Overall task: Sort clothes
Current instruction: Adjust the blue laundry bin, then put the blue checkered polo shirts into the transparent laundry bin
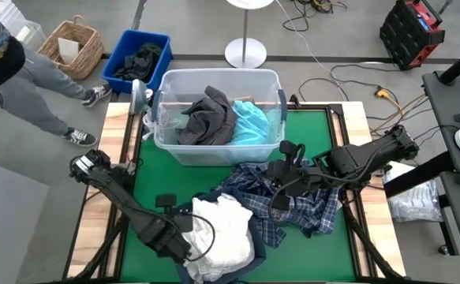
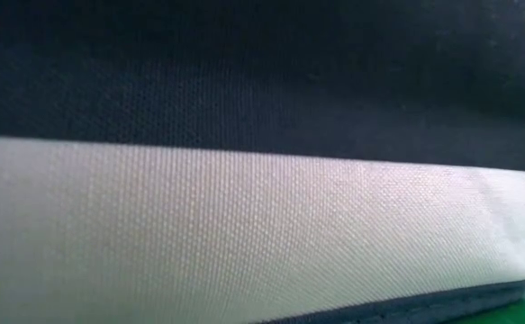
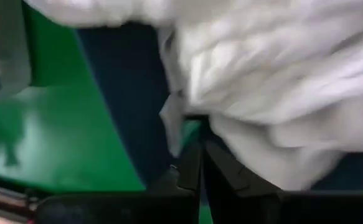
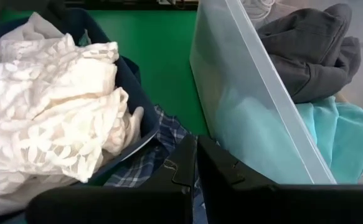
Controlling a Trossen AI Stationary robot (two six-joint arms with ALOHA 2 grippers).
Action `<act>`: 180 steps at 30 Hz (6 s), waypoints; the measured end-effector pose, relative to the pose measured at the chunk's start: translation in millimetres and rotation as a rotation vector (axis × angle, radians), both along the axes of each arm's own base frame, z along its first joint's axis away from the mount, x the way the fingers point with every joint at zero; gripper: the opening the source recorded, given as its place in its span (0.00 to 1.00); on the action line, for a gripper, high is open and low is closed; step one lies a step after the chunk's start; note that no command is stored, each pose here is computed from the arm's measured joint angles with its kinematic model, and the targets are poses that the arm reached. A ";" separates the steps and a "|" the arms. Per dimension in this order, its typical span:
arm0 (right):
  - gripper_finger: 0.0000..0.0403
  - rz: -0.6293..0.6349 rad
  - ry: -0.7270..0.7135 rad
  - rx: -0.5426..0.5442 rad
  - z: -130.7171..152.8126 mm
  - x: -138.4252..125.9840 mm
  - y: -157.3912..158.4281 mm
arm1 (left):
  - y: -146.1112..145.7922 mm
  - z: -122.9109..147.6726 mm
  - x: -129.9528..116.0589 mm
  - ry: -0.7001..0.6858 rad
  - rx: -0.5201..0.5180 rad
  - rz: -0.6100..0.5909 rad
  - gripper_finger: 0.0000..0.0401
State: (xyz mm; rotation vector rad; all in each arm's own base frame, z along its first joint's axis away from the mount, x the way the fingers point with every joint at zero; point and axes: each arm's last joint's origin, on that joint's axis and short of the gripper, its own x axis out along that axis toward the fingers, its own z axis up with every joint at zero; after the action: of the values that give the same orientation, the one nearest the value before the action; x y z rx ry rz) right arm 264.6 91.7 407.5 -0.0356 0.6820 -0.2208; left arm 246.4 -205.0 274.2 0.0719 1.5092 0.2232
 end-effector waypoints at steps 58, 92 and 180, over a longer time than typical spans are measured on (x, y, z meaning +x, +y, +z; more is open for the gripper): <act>0.03 -0.093 0.207 0.335 -63.0 -11.9 17.6 | 46.5 -14.2 -84.6 -0.157 0.076 0.213 0.00; 0.03 -0.260 0.329 0.347 -53.8 -35.5 -13.1 | 84.5 28.9 -71.6 -0.404 0.139 0.185 0.00; 0.03 0.047 -0.590 0.095 75.6 -89.9 -39.2 | 92.8 145.8 -63.6 -0.972 0.417 0.143 0.00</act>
State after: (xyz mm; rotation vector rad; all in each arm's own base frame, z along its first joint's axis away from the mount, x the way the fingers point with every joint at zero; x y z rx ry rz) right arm 174.7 52.5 483.2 0.1019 0.1033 -0.1420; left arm 182.7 -112.2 420.0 0.1606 0.4835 0.5892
